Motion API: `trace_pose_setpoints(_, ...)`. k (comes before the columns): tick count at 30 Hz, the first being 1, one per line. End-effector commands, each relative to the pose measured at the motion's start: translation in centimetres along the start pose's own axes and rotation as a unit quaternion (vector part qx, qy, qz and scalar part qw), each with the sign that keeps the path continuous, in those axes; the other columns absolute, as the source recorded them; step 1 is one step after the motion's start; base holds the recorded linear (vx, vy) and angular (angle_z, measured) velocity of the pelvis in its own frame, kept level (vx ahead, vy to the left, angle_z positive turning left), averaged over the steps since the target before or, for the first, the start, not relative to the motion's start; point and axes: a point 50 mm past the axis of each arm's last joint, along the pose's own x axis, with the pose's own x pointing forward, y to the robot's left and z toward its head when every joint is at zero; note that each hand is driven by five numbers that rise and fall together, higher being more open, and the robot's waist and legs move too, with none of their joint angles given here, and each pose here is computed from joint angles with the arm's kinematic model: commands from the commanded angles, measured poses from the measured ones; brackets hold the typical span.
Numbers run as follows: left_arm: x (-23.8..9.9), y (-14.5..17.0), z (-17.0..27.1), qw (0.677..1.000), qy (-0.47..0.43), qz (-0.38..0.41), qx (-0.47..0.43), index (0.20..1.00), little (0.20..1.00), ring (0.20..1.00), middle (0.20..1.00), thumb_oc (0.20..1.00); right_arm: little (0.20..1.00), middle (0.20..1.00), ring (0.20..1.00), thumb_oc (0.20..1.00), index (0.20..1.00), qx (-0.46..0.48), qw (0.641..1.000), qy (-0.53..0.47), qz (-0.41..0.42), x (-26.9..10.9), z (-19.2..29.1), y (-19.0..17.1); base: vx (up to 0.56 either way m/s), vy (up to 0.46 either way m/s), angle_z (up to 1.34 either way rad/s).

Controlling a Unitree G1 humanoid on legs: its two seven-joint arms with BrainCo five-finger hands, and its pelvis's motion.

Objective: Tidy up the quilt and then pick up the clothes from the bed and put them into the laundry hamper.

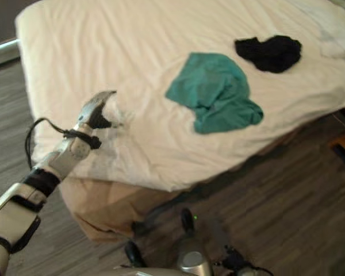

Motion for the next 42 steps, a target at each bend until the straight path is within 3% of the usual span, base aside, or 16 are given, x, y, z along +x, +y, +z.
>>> trace_pose_setpoints(1,0.9,2.5,-2.5,0.996,0.068,0.019,0.058,0.655,0.655,0.655,0.655,0.655,1.0,1.0,1.0,1.0,1.0,-0.004,0.999,-0.018,-0.048,0.4,1.4,-2.8,-0.03,0.007,-0.12)
trace_pose_setpoints(3,0.3,1.0,-3.6,0.993,0.093,-0.026,0.073,0.504,0.504,0.504,0.504,0.504,1.0,1.0,1.0,1.0,1.0,0.0,0.999,-0.007,-0.051,0.3,0.8,-2.9,0.0,0.002,-0.03)
trace_pose_setpoints(4,-0.1,0.2,-4.1,0.99,0.103,-0.047,0.082,0.507,0.507,0.507,0.507,0.507,1.0,1.0,1.0,1.0,1.0,0.002,0.999,-0.001,-0.051,0.3,0.5,-3.0,0.05,0.014,0.01)
trace_pose_setpoints(5,-1.7,-1.9,-5.8,0.982,0.138,-0.094,0.093,0.269,0.269,0.269,0.269,0.269,1.0,1.0,1.0,1.0,1.0,0.009,0.998,0.006,-0.061,0.2,0.1,-3.7,0.04,0.01,0.03)
trace_pose_setpoints(6,-1.7,-2.0,-5.8,0.982,0.138,-0.094,0.093,0.2,0.2,0.2,0.2,0.2,1.0,1.0,1.0,1.0,1.0,0.009,0.998,0.006,-0.061,0.2,0.0,-3.8,0.07,0.016,0.02)
trace_pose_setpoints(11,-7.1,-5.4,-9.8,0.965,0.229,-0.125,0.004,0.2,0.2,0.2,0.2,0.2,1.0,1.0,1.0,1.0,1.0,0.066,0.991,-0.005,-0.113,-0.2,0.2,-7.0,0.05,0.004,-0.05)
trace_pose_setpoints(14,-11.3,-7.0,-10.3,0.954,0.251,-0.088,-0.136,0.2,0.2,0.2,0.2,0.2,1.0,1.0,1.0,1.0,1.0,0.111,0.977,-0.06,-0.171,-0.8,2.0,-10.4,0.0,0.014,0.09)
trace_pose_setpoints(15,-13.7,-7.6,-9.5,0.949,0.236,-0.076,-0.197,0.329,0.329,0.329,0.329,0.329,1.0,1.0,1.0,1.0,1.0,0.116,0.963,-0.122,-0.211,-1.8,4.3,-13.0,0.0,0.01,0.18)
trace_pose_setpoints(16,-15.4,-8.3,-9.1,0.94,0.239,-0.077,-0.231,0.793,0.793,0.793,0.793,0.793,1.0,1.0,1.0,1.0,1.0,0.104,0.952,-0.169,-0.234,-2.7,6.3,-14.6,0.01,0.024,0.2)
trace_pose_setpoints(17,-17.0,-9.1,-8.9,0.928,0.248,-0.082,-0.265,1.0,1.0,1.0,1.0,1.0,1.0,1.0,1.0,1.0,1.0,0.088,0.938,-0.213,-0.258,-3.9,8.2,-16.1,0.02,0.013,0.19)
trace_pose_setpoints(20,-18.8,-10.9,-8.3,0.909,0.266,-0.096,-0.308,1.0,1.0,1.0,1.0,1.0,1.0,1.0,1.0,1.0,1.0,0.046,0.911,-0.285,-0.295,-5.9,11.8,-18.1,0.01,0.01,0.23)
trace_pose_setpoints(23,-21.3,-13.7,-7.2,0.883,0.29,-0.139,-0.341,1.0,1.0,1.0,1.0,1.0,1.0,1.0,1.0,1.0,1.0,-0.109,0.846,-0.381,-0.357,-9.8,18.2,-19.8,0.0,0.011,0.32)
trace_pose_setpoints(26,-23.7,-16.6,-6.1,0.855,0.325,-0.183,-0.361,1.0,1.0,1.0,1.0,1.0,1.0,1.0,1.0,1.0,1.0,-0.15,0.791,-0.478,-0.35,-12.2,24.5,-18.2,0.0,0.005,0.22)
trace_pose_setpoints(27,-25.7,-18.9,-5.9,0.829,0.37,-0.221,-0.357,1.0,1.0,1.0,1.0,1.0,0.2,0.2,0.2,0.2,0.2,-0.148,0.766,-0.542,-0.311,-13.2,29.2,-15.3,-0.05,-0.012,0.0)
trace_pose_setpoints(34,-28.9,-22.3,-5.2,0.781,0.452,-0.27,-0.336,1.0,1.0,1.0,1.0,1.0,0.2,0.2,0.2,0.2,0.2,-0.1,0.701,-0.677,-0.203,-18.7,40.6,-7.7,-0.19,-0.018,0.23)
trace_pose_setpoints(42,-23.5,-20.5,-6.6,0.823,0.429,-0.216,-0.303,1.0,1.0,1.0,1.0,1.0,0.2,0.2,0.2,0.2,0.2,0.059,0.817,-0.573,-0.033,-13.6,41.3,-2.6,-0.11,-0.029,0.58)
